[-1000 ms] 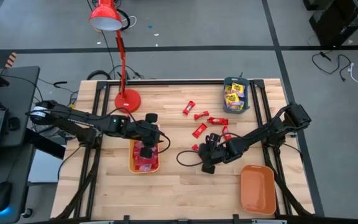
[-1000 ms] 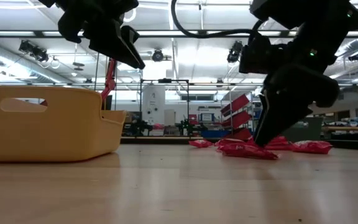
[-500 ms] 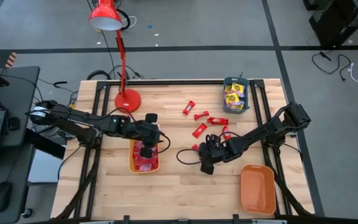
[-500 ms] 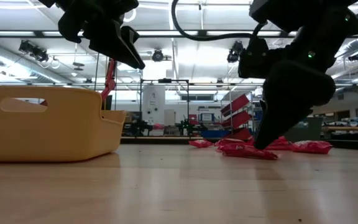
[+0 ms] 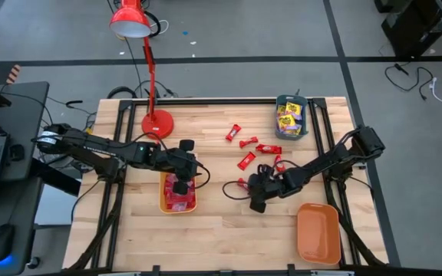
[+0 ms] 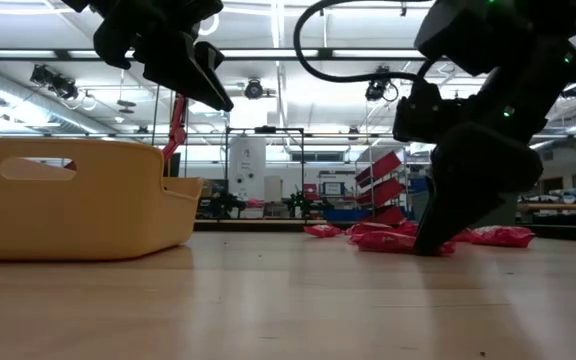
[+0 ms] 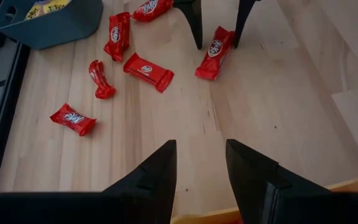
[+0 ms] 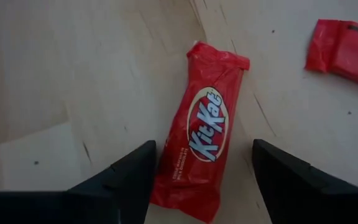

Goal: Sort candy
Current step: Put the red chocolate into the orange bin

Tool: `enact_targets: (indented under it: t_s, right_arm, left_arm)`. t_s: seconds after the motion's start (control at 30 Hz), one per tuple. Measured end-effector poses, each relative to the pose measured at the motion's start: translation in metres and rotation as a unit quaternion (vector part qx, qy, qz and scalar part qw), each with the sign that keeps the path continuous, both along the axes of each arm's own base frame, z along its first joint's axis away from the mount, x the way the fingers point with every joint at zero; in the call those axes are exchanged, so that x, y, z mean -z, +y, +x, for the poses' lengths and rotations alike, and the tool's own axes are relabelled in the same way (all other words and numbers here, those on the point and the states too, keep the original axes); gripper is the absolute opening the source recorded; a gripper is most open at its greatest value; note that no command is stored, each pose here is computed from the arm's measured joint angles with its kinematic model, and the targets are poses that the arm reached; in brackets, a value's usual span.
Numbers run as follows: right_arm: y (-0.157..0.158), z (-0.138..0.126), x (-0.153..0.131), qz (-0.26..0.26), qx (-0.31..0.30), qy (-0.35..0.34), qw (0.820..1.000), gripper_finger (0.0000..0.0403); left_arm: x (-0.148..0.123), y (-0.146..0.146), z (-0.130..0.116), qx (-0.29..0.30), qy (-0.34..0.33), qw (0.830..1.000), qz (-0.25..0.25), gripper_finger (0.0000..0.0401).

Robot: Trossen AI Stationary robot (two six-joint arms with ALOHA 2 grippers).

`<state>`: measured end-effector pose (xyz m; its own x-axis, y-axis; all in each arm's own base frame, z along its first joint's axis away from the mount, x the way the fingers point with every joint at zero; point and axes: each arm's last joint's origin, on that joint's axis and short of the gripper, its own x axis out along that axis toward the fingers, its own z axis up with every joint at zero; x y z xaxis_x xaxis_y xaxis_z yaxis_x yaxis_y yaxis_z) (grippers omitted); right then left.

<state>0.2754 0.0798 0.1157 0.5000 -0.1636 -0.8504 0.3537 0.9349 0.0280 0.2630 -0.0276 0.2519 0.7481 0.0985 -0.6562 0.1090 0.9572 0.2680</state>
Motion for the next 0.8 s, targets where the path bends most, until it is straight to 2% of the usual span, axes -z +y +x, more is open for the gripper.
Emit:
enact_targets:
  t_s: [0.2,0.57,0.8]
  right_arm:
    - [-0.0004,-0.0019,0.0022,-0.005,-0.014,0.001,1.000,0.0218]
    - [-0.0004,-0.0028,0.0036,-0.008,-0.033,0.011,0.999,0.0118]
    - [-0.0002,-0.0029,0.0040,-0.009,-0.041,0.014,0.999,0.0105]
  left_arm:
    - [0.0000,0.0000,0.0000,0.000,0.000,1.000,0.000,0.0141]
    - [0.0000,0.0000,-0.0001,-0.005,-0.001,1.000,-0.005,0.0141]
    - [0.0000,0.0000,-0.0001,-0.005,-0.001,1.000,-0.005,0.0141]
